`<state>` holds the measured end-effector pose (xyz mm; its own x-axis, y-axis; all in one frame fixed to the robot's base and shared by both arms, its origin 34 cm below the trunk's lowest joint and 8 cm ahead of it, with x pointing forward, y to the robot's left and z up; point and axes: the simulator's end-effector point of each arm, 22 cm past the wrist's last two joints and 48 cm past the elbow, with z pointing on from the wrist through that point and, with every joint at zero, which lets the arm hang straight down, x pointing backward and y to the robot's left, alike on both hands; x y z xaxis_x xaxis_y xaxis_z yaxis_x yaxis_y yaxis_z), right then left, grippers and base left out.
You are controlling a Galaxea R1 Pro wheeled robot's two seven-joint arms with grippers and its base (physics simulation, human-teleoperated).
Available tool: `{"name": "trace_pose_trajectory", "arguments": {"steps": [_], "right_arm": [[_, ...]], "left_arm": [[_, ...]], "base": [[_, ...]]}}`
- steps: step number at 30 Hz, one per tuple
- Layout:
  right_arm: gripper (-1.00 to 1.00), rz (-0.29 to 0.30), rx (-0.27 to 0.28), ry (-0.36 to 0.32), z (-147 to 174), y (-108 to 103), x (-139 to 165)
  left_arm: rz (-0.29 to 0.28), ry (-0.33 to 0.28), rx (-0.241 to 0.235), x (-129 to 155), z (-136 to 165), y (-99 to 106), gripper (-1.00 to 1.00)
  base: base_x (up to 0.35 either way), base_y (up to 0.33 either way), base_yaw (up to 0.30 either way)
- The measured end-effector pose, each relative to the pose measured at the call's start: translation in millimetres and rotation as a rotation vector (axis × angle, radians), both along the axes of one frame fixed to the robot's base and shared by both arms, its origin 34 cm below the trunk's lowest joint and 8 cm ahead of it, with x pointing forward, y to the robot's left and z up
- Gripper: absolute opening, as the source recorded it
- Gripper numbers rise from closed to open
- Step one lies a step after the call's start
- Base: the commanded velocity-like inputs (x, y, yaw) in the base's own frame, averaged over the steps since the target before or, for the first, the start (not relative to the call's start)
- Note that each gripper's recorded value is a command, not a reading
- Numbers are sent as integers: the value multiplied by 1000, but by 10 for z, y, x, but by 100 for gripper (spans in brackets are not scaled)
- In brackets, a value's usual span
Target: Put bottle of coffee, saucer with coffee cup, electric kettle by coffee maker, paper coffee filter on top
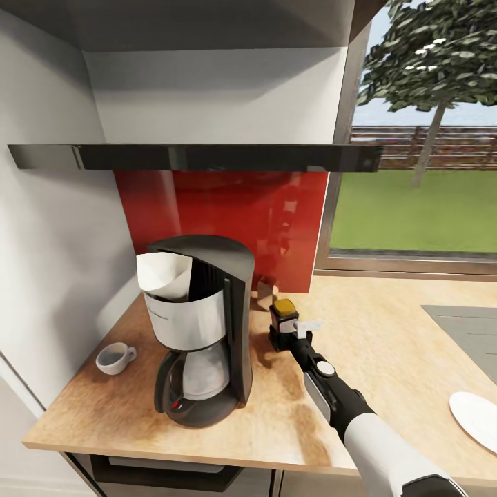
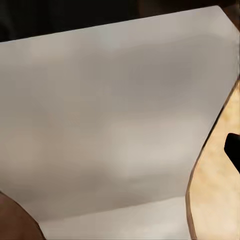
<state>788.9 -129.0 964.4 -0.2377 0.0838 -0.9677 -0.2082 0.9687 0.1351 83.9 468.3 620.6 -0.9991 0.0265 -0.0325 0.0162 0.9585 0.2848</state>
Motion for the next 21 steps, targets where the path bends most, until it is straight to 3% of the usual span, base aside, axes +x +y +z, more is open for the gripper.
{"name": "trace_pose_trajectory", "arguments": {"steps": [12,21], "right_arm": [[100,-1,0,0,0,-5,1],[100,0,0,0,-3,-1,3]], "left_arm": [[-1,1,0,-1,-1,-2,100],[0,1,0,2,-1,-1,100]], "base": [[-4,-6,0],[-159,-189,0]]}}
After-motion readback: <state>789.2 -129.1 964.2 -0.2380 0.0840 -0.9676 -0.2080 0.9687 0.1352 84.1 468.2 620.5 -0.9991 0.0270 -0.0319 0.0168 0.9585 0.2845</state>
